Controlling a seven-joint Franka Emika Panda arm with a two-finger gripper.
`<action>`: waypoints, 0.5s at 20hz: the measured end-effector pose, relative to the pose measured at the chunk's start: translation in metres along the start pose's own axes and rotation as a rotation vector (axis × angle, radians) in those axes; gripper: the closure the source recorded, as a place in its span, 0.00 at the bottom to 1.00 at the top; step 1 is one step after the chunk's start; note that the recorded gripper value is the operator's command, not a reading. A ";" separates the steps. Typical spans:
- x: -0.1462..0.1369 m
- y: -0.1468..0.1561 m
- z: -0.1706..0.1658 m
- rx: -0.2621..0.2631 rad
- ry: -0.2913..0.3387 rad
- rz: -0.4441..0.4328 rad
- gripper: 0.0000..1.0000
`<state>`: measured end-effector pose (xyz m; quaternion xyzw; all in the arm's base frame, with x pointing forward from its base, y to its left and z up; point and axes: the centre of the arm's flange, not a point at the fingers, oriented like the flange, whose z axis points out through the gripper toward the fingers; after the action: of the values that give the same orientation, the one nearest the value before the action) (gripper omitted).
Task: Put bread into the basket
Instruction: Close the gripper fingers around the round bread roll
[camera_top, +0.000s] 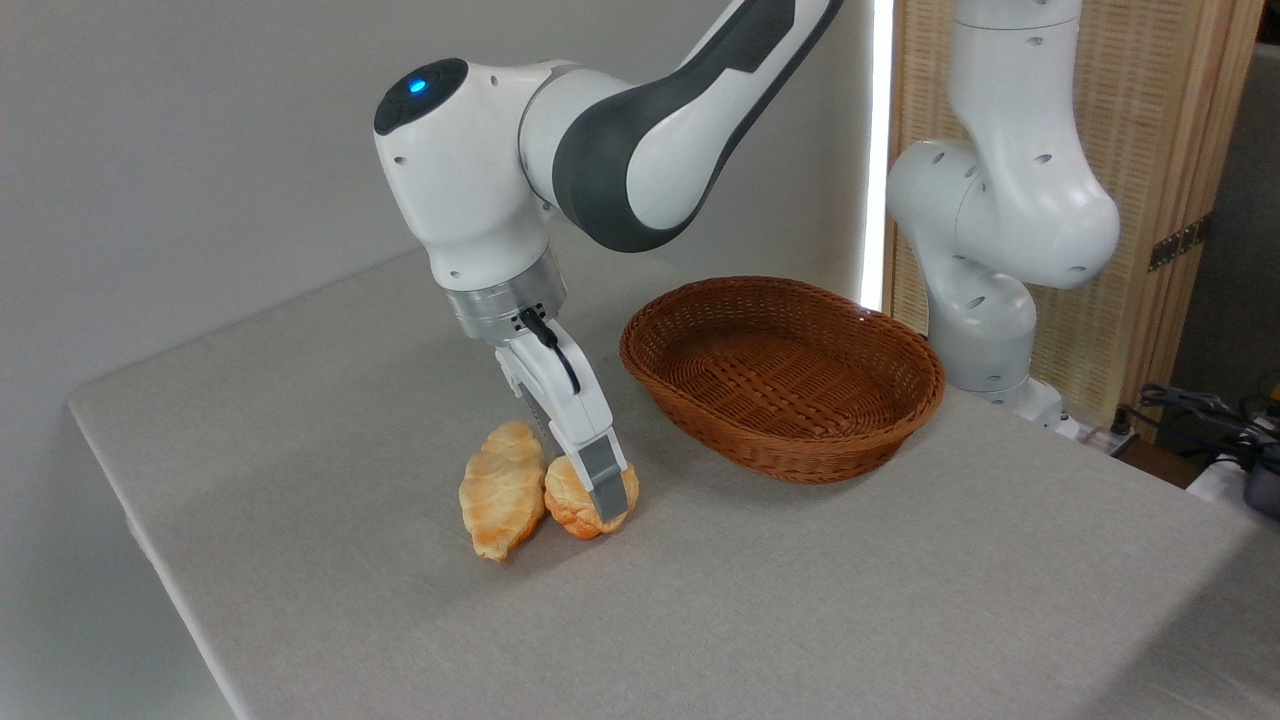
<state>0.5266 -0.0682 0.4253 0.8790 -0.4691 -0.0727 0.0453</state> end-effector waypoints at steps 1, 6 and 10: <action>0.000 0.000 0.000 0.000 0.000 0.000 0.45; 0.000 0.000 0.000 0.000 0.000 0.000 0.44; 0.000 0.001 -0.006 0.009 0.008 0.001 0.40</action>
<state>0.5268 -0.0683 0.4318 0.8793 -0.4695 -0.0672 0.0433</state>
